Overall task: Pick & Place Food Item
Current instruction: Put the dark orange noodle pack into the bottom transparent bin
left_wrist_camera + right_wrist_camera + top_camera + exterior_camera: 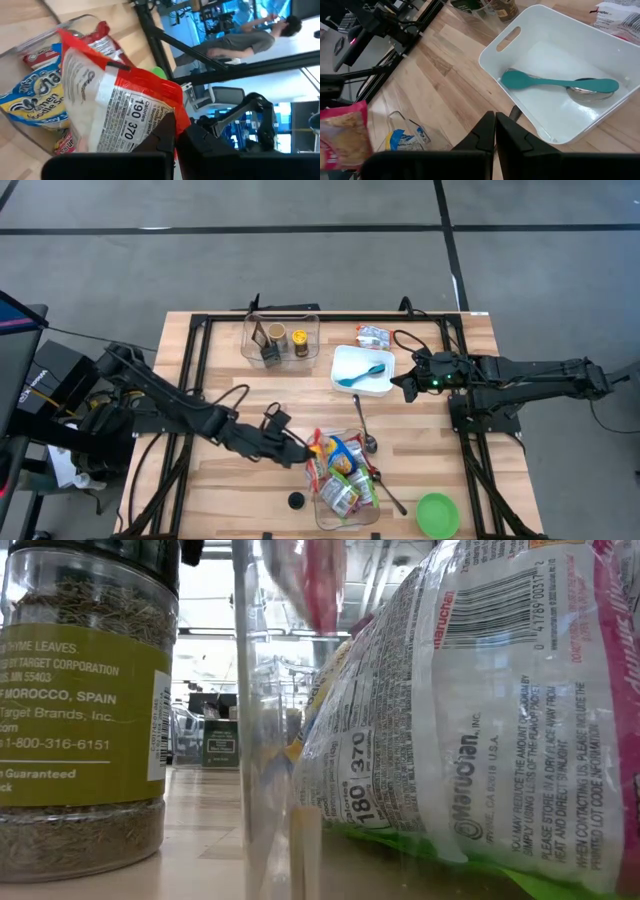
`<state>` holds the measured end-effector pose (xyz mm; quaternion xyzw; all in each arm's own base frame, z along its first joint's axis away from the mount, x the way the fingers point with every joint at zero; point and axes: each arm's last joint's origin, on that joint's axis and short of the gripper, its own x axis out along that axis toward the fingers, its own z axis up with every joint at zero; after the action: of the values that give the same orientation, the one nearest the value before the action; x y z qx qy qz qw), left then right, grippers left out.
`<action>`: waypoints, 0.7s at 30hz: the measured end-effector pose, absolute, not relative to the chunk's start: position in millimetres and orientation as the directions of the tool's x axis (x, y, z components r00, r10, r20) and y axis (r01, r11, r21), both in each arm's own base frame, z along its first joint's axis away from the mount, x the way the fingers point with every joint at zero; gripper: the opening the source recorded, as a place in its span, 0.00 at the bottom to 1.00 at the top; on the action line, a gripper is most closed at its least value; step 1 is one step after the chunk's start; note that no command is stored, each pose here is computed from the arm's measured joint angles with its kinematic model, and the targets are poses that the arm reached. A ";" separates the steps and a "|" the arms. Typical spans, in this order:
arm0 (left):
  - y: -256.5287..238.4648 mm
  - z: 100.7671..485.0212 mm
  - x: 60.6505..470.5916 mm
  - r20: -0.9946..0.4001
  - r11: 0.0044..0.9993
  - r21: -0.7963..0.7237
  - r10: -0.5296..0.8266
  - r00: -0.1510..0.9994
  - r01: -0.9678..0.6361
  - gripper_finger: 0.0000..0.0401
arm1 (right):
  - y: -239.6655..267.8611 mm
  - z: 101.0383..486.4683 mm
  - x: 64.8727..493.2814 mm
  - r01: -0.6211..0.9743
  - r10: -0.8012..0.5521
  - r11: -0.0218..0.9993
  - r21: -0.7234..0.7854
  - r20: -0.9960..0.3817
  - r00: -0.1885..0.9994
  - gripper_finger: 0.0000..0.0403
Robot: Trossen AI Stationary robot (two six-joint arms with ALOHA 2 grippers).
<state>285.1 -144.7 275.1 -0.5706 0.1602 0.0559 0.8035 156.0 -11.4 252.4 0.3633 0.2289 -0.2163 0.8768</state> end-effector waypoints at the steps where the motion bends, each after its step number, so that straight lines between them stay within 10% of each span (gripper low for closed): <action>1: -145.4 272.3 286.5 -0.329 0.336 -0.899 -0.091 0.940 -0.282 0.00 | -11.4 252.4 156.0 0.546 -0.213 0.642 0.538 -0.559 0.802 0.02; 21: -137.8 224.3 314.3 -0.459 0.259 -0.859 -0.004 0.888 -0.443 0.00 | -11.4 252.2 155.9 0.546 -0.212 0.643 0.537 -0.560 0.801 0.02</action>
<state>314.3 -137.8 224.3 -0.5920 0.1888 0.1422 0.7705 155.9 -11.4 252.2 0.3632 0.2299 -0.2163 0.8766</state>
